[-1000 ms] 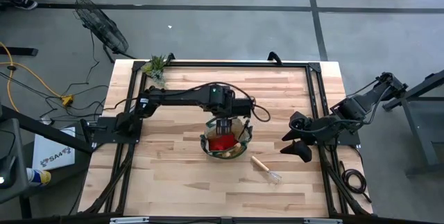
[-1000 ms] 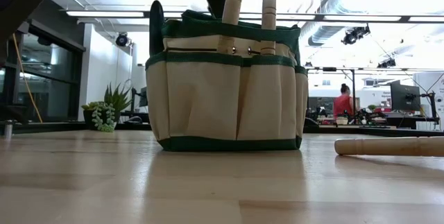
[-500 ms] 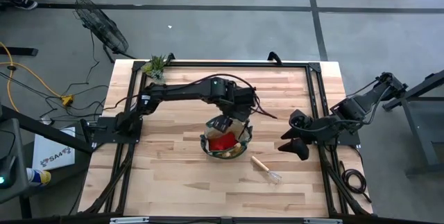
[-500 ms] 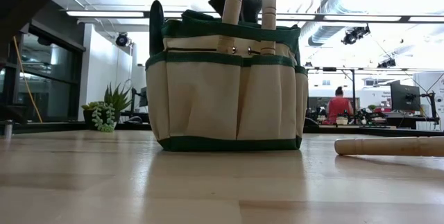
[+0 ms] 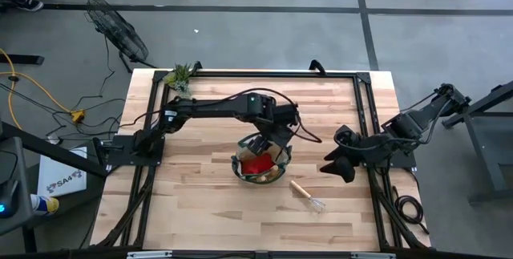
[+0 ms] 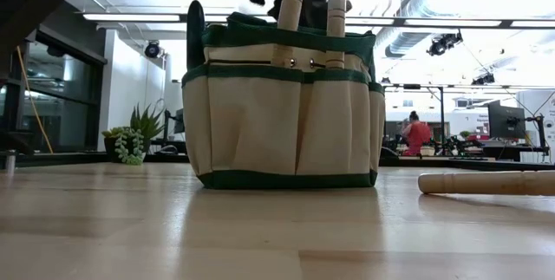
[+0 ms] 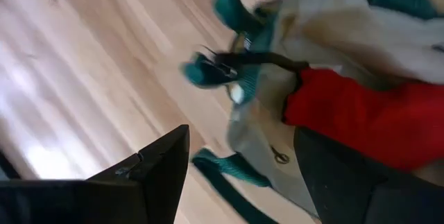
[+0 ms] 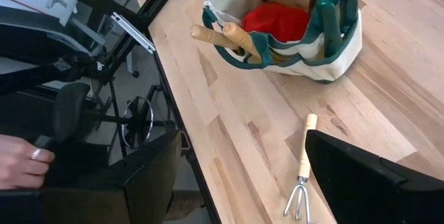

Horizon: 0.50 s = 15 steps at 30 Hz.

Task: Pick & Place Garden tools in Gardening bag
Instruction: Adjust the white gardening bag

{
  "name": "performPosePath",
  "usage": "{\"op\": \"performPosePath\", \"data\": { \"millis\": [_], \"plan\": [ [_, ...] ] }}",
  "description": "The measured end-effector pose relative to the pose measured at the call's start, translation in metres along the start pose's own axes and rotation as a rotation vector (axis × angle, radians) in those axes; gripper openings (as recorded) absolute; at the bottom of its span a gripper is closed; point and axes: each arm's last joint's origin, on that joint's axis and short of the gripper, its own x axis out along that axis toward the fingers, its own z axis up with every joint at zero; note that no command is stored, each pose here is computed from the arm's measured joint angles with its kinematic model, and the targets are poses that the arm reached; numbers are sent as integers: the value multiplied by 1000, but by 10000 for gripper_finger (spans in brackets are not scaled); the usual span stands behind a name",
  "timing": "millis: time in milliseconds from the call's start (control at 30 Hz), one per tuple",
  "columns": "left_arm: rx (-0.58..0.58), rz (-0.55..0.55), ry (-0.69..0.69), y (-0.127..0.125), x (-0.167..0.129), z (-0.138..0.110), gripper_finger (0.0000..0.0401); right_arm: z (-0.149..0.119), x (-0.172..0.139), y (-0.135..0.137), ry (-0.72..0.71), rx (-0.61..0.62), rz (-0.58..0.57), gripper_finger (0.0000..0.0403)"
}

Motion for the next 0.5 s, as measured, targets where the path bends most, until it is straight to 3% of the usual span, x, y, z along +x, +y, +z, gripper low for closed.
{"op": "performPosePath", "data": {
  "millis": [233, 500],
  "plan": [
    [-5, -21, 27, -4, 25, -5, 251, 1, 0, 2, -9, 5, 22, 301],
    [1, -2, 2, -2, 28, -3, 241, 2, 0, 4, -16, 10, 40, 301]
  ]
}}
